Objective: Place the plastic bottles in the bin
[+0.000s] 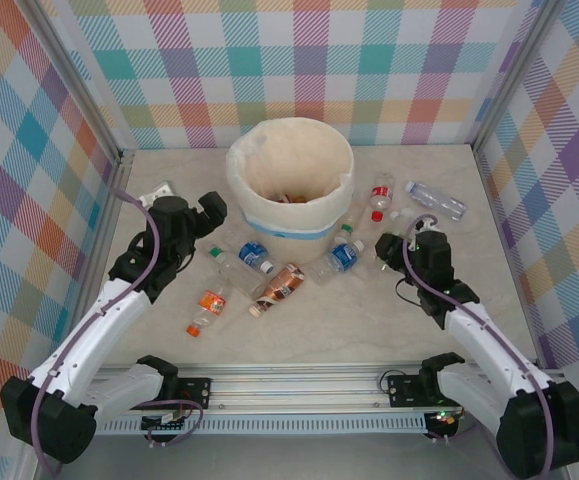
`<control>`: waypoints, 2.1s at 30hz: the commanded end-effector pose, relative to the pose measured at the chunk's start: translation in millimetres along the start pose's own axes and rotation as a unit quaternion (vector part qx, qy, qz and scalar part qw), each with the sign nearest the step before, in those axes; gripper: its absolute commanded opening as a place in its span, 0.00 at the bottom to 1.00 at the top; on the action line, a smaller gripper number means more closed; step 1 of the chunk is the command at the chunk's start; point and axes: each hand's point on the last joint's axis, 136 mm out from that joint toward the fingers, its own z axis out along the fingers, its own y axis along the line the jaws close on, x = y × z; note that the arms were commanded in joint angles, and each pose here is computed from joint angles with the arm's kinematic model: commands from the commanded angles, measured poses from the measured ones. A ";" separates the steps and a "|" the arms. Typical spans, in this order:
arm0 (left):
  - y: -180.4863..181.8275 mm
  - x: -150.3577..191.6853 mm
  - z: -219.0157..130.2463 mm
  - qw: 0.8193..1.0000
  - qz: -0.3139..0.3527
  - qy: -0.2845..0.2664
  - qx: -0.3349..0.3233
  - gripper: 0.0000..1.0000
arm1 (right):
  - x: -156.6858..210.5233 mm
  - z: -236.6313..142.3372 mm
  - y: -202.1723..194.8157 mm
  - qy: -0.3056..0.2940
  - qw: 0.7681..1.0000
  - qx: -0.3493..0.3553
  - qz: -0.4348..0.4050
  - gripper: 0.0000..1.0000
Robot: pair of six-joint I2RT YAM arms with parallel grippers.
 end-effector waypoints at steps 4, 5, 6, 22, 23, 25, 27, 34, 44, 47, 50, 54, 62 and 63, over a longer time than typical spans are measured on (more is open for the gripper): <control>9.9 -0.2 -1.7 1.000 -0.024 -0.001 -0.006 1.00 | -52.2 -27.4 83.0 -0.070 0.983 -0.156 -0.065 0.49; 11.1 0.2 -1.7 1.000 -0.026 0.000 -0.008 1.00 | -60.1 -32.2 95.6 -0.078 0.978 -0.177 -0.077 0.49; 12.9 1.7 -1.8 1.000 -0.027 0.003 -0.011 1.00 | -70.3 -38.1 108.3 -0.088 0.973 -0.194 -0.089 0.49; 45.4 36.0 -13.1 0.996 -0.008 0.067 -0.061 1.00 | -126.8 -17.6 260.4 -0.029 0.912 -0.361 -0.191 0.53; 49.2 38.2 -14.3 0.995 -0.006 0.070 -0.068 1.00 | -122.7 -10.0 265.5 -0.013 0.912 -0.361 -0.196 0.53; 56.1 40.9 -16.5 0.994 -0.003 0.072 -0.081 1.00 | -116.1 4.6 272.7 0.011 0.913 -0.354 -0.204 0.54; 61.9 44.0 -19.9 0.993 -0.001 0.078 -0.092 1.00 | -108.7 19.9 279.0 0.027 0.915 -0.342 -0.212 0.54; 72.3 47.3 -26.8 0.993 -0.013 0.066 -0.097 1.00 | -76.9 65.1 287.7 0.078 0.925 -0.272 -0.254 0.54; 85.1 56.6 -30.2 0.992 -0.014 0.064 -0.104 1.00 | -22.6 120.7 275.4 0.186 0.915 -0.143 -0.330 0.57; 88.2 65.5 -28.2 0.991 -0.003 0.083 -0.107 1.00 | -12.5 132.4 269.4 0.202 0.907 -0.099 -0.356 0.58; 95.8 75.3 -27.8 0.987 0.009 0.102 -0.121 1.00 | -3.7 140.8 267.1 0.215 0.903 -0.079 -0.364 0.58; 109.8 86.1 -28.5 0.982 0.016 0.116 -0.146 1.00 | 5.8 147.8 268.9 0.222 0.900 -0.074 -0.368 0.60; 112.3 110.6 -22.1 0.979 0.006 0.157 -0.131 1.00 | -7.2 140.6 283.2 0.197 0.907 -0.085 -0.361 0.70; 113.1 112.5 -21.9 0.977 0.009 0.164 -0.133 1.00 | -10.5 137.9 285.9 0.191 0.909 -0.089 -0.361 0.71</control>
